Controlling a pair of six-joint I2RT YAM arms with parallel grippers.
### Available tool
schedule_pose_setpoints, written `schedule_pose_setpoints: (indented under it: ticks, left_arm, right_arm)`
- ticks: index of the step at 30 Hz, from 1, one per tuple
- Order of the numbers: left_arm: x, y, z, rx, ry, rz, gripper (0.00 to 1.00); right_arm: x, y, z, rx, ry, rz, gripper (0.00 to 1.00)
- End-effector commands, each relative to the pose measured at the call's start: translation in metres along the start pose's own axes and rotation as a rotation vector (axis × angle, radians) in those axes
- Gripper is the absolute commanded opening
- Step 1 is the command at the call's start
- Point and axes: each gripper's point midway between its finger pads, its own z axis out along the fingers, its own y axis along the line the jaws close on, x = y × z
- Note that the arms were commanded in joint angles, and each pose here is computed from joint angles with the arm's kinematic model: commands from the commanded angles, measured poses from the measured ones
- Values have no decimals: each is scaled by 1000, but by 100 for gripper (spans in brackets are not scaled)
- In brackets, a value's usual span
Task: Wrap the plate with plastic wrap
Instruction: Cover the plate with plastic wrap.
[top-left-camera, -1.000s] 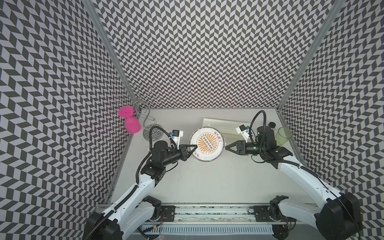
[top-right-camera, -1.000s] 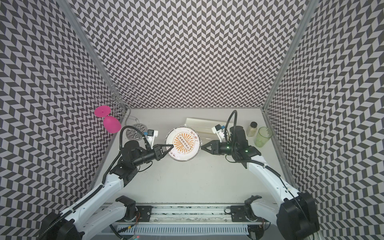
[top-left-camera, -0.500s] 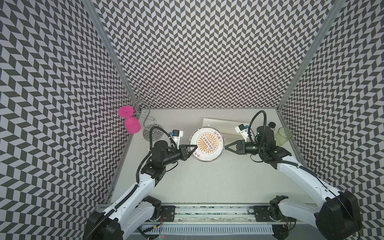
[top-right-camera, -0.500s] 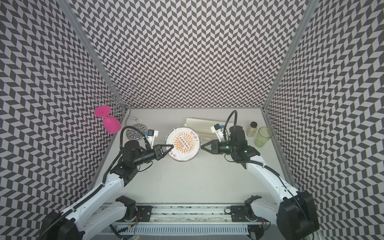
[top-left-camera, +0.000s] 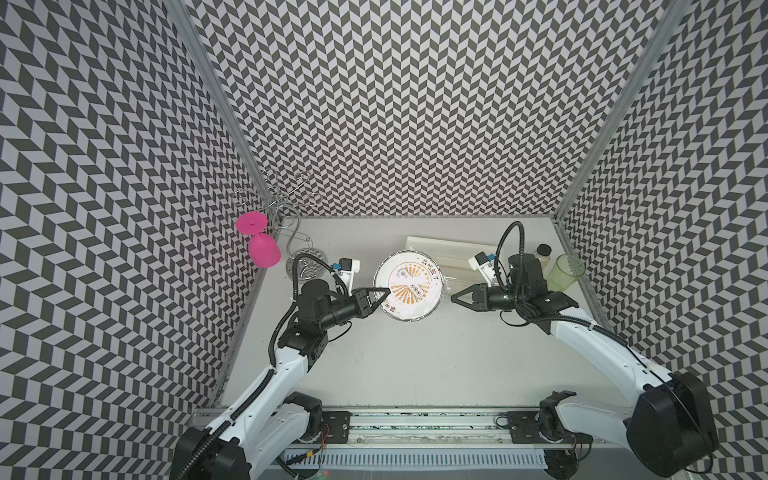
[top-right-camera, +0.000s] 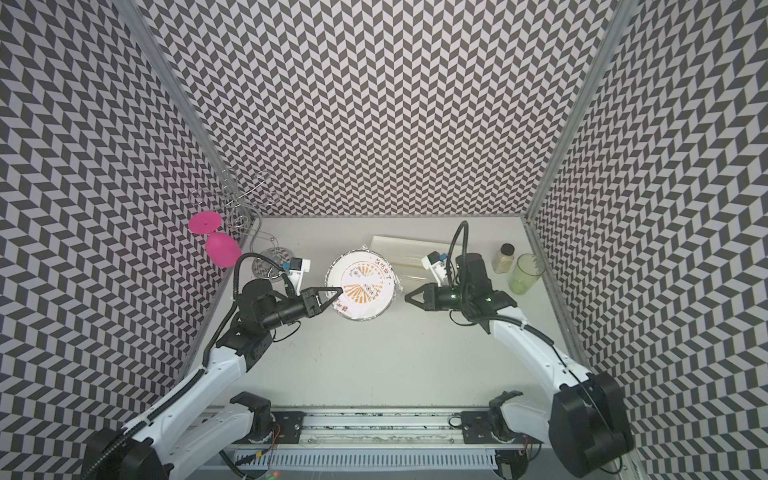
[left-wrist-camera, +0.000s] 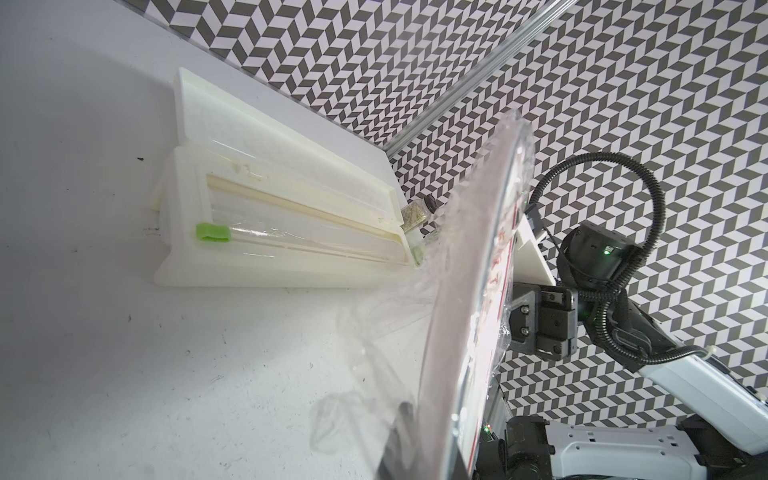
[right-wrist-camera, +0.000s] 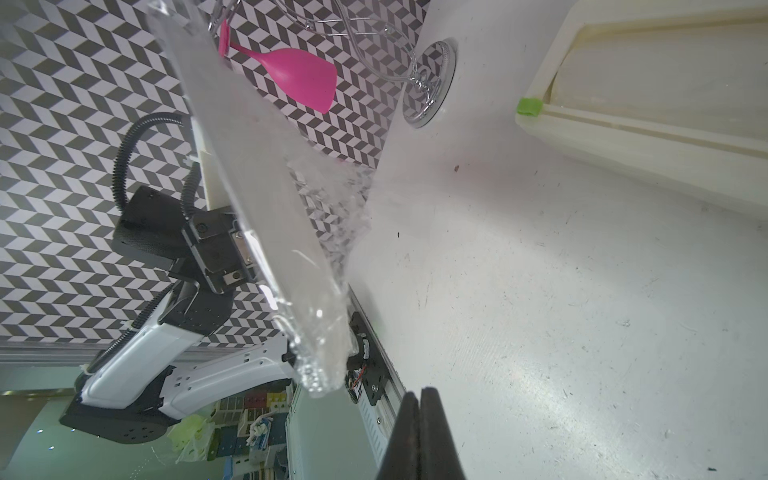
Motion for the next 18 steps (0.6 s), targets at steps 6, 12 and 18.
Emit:
schedule_pose_setpoints:
  ticks: [6, 12, 18]
  left_arm:
    - [-10, -18, -3, 68, -33, 31, 0]
    - [-8, -15, -1, 72, -33, 13, 0]
    - [-5, -22, 1, 97, -21, 2, 0]
  right_arm:
    - [-10, 30, -18, -193, -66, 8, 35]
    - [-15, 46, -37, -277, -112, 5, 50]
    - [-18, 51, -24, -278, -86, -14, 51]
